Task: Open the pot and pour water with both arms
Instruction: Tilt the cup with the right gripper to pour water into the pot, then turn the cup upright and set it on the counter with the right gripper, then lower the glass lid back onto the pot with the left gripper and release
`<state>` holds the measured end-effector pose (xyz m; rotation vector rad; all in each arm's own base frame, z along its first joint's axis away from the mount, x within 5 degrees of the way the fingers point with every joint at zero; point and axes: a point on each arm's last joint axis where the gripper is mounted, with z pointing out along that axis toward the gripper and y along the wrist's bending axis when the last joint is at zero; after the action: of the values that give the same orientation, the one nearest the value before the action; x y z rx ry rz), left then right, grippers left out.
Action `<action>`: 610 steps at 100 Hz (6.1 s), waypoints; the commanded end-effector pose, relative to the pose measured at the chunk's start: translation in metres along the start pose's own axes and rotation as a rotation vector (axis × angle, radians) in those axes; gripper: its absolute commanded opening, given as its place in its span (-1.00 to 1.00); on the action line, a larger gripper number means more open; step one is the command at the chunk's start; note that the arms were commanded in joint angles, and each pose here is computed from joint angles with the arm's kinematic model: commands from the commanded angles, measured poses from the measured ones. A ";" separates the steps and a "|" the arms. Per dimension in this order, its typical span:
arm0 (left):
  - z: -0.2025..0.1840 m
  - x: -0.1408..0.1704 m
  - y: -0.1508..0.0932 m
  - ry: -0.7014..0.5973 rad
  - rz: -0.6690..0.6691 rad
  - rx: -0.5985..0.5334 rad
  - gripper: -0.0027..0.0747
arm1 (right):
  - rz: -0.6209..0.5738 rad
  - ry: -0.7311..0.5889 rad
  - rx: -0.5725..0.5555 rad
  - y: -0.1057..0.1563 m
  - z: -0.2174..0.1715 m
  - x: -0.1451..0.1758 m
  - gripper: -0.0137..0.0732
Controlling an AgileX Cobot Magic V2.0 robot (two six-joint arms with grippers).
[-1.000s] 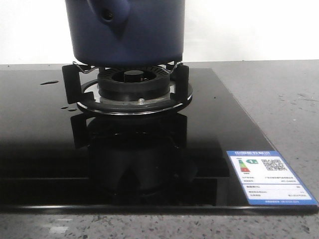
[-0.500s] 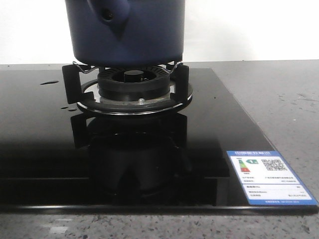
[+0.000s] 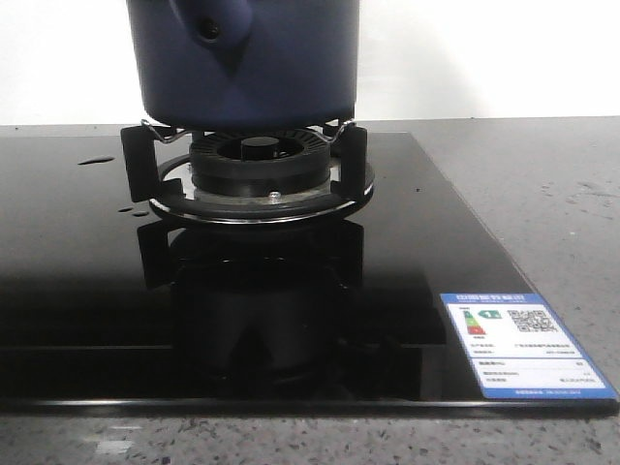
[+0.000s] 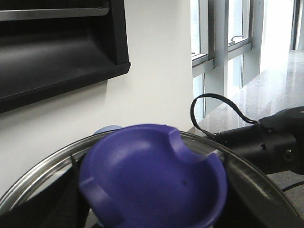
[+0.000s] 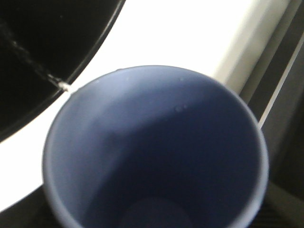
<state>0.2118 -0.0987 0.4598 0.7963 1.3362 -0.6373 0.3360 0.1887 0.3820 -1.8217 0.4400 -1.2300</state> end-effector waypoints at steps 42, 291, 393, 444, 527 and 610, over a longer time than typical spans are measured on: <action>-0.008 -0.021 -0.005 -0.095 -0.027 -0.006 -0.25 | 0.660 0.042 0.074 -0.025 -0.020 0.020 -0.14; 0.027 0.017 0.011 0.002 -0.113 0.095 -0.25 | 2.060 0.432 0.446 0.140 -0.241 0.015 0.80; 0.088 0.078 0.027 0.082 -0.051 0.082 -0.25 | 2.056 0.211 0.592 0.093 -0.294 -0.014 -0.84; 0.101 0.097 0.031 0.079 -0.143 0.124 -0.25 | 2.056 0.211 0.592 0.093 -0.294 -0.014 -0.84; 0.104 0.100 0.035 0.064 -0.128 0.092 -0.25 | 2.056 0.211 0.592 0.093 -0.294 -0.014 -0.84; 0.093 0.073 0.029 -0.038 -0.158 0.100 0.84 | 2.056 0.211 0.592 0.093 -0.294 -0.014 -0.84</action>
<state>0.3171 -0.1577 0.3521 0.8329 1.4918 -0.7941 0.0896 0.0075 0.3262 -0.0935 1.3961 0.0296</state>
